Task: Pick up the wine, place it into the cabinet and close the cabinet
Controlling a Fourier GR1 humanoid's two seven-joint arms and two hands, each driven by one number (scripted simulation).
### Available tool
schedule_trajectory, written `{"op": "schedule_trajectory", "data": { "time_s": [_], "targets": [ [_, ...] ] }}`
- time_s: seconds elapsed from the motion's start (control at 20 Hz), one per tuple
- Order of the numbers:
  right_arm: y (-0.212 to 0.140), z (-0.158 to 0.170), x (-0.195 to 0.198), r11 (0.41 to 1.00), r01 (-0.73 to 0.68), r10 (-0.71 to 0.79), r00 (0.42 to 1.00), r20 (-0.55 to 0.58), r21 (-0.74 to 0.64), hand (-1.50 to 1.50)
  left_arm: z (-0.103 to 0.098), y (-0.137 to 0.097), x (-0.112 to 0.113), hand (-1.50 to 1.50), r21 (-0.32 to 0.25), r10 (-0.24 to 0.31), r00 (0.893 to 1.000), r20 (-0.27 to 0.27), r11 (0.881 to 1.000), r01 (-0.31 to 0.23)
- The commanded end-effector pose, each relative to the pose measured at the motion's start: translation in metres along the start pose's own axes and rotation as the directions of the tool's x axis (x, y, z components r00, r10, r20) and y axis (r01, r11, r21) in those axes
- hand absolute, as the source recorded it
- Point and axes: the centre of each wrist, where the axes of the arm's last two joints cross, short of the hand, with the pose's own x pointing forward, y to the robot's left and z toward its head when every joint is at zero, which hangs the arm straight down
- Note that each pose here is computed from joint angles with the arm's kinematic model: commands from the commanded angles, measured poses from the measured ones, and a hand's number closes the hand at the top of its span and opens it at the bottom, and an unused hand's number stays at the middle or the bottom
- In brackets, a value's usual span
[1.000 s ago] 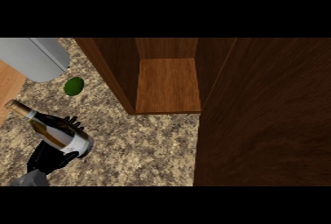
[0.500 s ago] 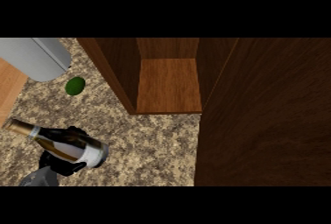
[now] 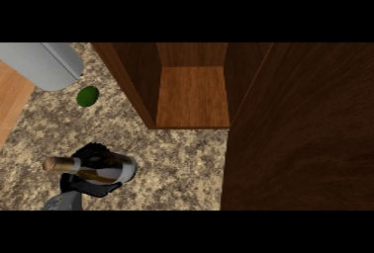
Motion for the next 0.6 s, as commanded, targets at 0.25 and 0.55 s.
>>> {"op": "schedule_trajectory", "data": {
  "time_s": [0.25,0.55],
  "targets": [
    [-0.008,0.013,0.025,1.0,0.027,-0.027,1.0,0.014,0.01,-1.5,-0.026,-0.051,0.004,1.5,0.016,-0.232,0.968,0.095,0.973,0.232],
    [-0.014,0.01,0.015,1.0,0.013,-0.013,1.0,0.02,-0.008,-1.5,-0.04,-0.1,0.027,1.5,0.011,-0.237,0.97,0.064,0.972,0.236]
  ]
}}
